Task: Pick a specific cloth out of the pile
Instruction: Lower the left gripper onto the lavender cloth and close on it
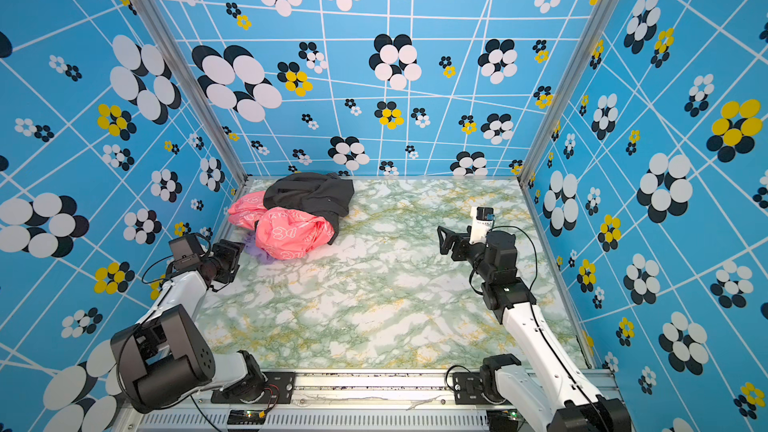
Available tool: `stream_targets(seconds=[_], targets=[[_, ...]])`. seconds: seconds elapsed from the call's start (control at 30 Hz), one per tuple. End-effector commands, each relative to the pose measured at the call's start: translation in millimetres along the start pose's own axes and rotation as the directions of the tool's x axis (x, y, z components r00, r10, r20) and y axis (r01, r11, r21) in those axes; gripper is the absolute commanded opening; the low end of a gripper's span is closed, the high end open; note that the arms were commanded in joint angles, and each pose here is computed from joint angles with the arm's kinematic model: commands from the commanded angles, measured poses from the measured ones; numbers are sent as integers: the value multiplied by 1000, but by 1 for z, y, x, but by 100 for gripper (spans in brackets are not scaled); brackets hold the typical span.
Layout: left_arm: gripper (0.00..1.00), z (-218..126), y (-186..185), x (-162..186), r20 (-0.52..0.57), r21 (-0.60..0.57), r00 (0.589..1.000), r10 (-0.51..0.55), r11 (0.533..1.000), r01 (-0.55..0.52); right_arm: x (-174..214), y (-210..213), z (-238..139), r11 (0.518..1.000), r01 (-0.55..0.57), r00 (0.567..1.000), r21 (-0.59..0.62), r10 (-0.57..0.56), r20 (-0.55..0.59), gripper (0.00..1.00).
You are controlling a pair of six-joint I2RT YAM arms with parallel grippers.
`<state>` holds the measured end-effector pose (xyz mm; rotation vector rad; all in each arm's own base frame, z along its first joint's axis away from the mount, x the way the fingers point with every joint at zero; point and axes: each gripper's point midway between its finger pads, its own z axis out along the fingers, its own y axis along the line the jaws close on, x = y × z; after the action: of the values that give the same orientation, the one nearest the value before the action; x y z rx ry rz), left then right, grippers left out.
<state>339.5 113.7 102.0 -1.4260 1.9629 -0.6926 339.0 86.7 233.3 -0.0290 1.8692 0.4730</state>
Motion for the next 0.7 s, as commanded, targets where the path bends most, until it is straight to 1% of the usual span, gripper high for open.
stream_targets(seconds=[0.0,0.1,0.23,0.3,0.43,0.5,0.67], targets=[[68,9,-12,-3,-46,56,996,-72,996,75,-8,8,0,1000,12,1000,-22,-12,6,99],[63,21,-9,0,-92,58,988,-121,990,126,-8,8,0,1000,9,1000,-21,-9,6,99],[57,32,-9,-2,-105,77,982,-159,983,167,-7,7,-1,1000,11,1000,-18,-11,3,99],[51,37,-11,-3,-112,96,977,-183,976,194,-6,7,-2,1000,9,1000,-16,-9,3,99],[42,48,-13,-3,-143,118,967,-211,967,228,-6,7,-3,1000,3,1000,-16,-3,6,99],[31,52,-12,-2,-157,123,964,-217,964,237,-6,6,-3,1000,3,1000,-15,-3,6,99],[8,51,-14,-2,-155,135,967,-204,965,225,-3,5,-3,1000,0,1000,-11,0,0,99]])
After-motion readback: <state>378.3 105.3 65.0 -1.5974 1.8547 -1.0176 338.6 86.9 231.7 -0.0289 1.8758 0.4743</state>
